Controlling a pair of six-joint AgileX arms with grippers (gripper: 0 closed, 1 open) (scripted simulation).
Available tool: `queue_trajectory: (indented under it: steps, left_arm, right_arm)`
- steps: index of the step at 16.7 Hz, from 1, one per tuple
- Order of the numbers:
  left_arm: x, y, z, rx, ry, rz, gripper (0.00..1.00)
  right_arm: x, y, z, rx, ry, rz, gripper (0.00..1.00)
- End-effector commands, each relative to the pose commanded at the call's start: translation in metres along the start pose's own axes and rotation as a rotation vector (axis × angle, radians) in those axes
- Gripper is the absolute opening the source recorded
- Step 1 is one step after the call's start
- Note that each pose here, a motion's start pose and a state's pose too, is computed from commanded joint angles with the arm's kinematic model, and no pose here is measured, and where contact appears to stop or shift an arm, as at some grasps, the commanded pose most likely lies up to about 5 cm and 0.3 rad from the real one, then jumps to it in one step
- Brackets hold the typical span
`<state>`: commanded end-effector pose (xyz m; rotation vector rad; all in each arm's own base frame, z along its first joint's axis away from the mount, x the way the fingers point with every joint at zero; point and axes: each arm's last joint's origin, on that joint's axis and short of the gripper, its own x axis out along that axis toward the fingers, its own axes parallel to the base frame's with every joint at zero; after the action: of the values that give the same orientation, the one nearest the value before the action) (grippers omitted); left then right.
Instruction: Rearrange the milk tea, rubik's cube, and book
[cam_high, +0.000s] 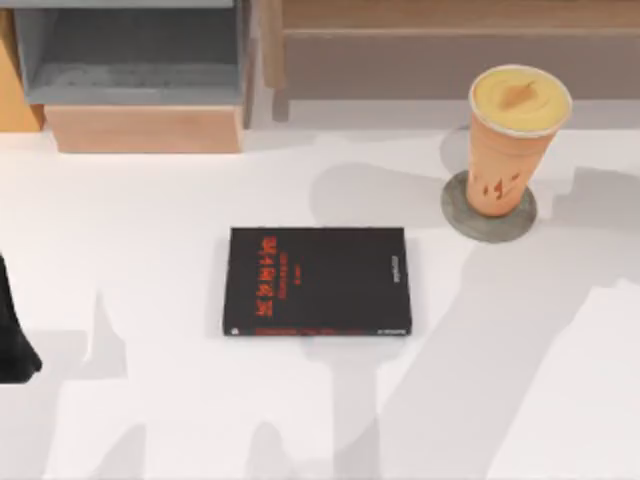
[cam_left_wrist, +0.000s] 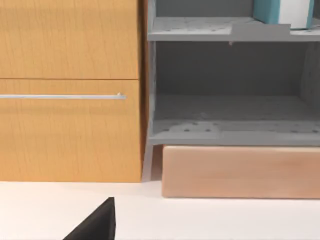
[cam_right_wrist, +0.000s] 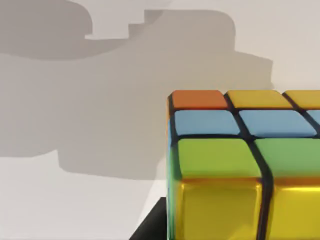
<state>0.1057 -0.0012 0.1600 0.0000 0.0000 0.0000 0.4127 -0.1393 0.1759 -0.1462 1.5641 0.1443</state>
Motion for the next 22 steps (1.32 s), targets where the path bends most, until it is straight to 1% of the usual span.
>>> queue_trajectory:
  steps: [3, 6, 9, 14, 16, 18, 20, 22]
  left_arm:
    - [0.000, 0.000, 0.000, 0.000, 0.000, 0.000, 1.00]
    - [0.000, 0.000, 0.000, 0.000, 0.000, 0.000, 1.00]
    - [0.000, 0.000, 0.000, 0.000, 0.000, 0.000, 1.00]
    - [0.000, 0.000, 0.000, 0.000, 0.000, 0.000, 1.00]
    - [0.000, 0.000, 0.000, 0.000, 0.000, 0.000, 1.00]
    - [0.000, 0.000, 0.000, 0.000, 0.000, 0.000, 1.00]
    - [0.000, 0.000, 0.000, 0.000, 0.000, 0.000, 1.00]
    - [0.000, 0.000, 0.000, 0.000, 0.000, 0.000, 1.00]
  right_arm:
    - [0.000, 0.000, 0.000, 0.004, -0.015, 0.001, 0.00]
    - [-0.020, -0.001, -0.004, 0.027, -0.148, -0.013, 0.00]
    - [-0.056, -0.002, -0.012, 0.065, -0.399, -0.057, 0.00]
    - [-0.140, -0.002, -0.035, 0.116, -0.963, -0.181, 0.00]
    - [-0.171, 0.000, -0.048, 0.132, -1.162, -0.214, 0.00]
    - [-0.194, 0.005, -0.058, 0.146, -1.313, -0.220, 0.00]
    - [-0.209, 0.011, -0.061, 0.152, -1.430, -0.205, 0.00]
    - [-0.218, 0.016, -0.059, 0.153, -1.514, -0.181, 0.00]
